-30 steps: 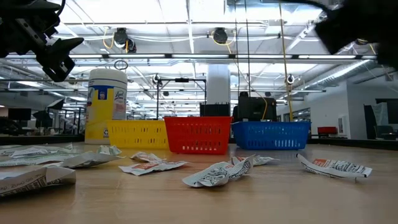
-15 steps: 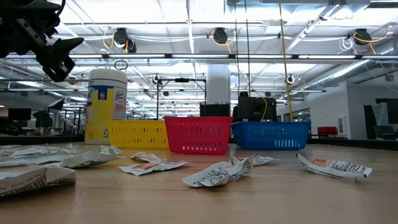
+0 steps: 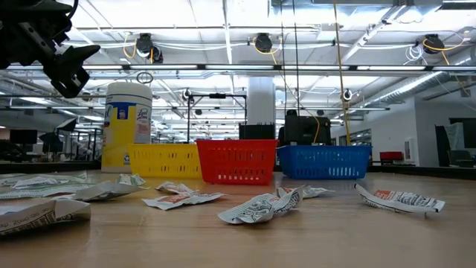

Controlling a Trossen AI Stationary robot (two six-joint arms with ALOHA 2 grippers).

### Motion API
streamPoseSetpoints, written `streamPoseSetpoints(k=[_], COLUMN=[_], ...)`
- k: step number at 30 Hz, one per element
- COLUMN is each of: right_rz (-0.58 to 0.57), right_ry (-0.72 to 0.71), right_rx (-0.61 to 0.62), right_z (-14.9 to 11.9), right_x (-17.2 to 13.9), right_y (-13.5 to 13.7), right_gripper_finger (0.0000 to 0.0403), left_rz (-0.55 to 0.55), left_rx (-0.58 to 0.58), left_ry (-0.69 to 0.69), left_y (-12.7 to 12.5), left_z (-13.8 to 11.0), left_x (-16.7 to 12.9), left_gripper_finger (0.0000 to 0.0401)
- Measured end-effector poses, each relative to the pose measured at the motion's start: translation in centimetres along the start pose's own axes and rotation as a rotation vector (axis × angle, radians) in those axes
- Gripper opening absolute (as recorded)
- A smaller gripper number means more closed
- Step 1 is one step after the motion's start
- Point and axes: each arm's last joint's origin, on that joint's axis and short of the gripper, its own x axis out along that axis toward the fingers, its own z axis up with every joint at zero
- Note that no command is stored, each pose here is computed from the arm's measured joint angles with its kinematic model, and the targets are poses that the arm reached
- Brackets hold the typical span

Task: Pick & Place First Aid Supplies
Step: Put the ointment pack into the red bin

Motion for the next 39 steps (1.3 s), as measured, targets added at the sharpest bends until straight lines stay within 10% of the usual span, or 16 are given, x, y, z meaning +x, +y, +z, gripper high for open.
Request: streamPoseSetpoints(k=[11, 21, 39], right_rz=[-0.065, -0.083, -0.143], right_ry=[0.026, 0.015, 0.092], right_rx=[0.019, -0.002, -0.128], right_z=[0.1, 0.1, 3.4], right_x=[2.7, 2.7, -5.1], right_y=[-1.4, -1.6, -0.8], right_gripper_finger=[0.0158, 0.0009, 0.0001], left_rz=[0.0, 0.0, 0.0], left_rx=[0.0, 0.0, 0.0], left_ry=[0.0, 0.0, 0.0], left_y=[0.0, 0.0, 0.0], left_z=[0.0, 0.0, 0.0], left_x=[0.0, 0.0, 0.0], left_gripper_finger=[0.0257, 0.0257, 0.0257])
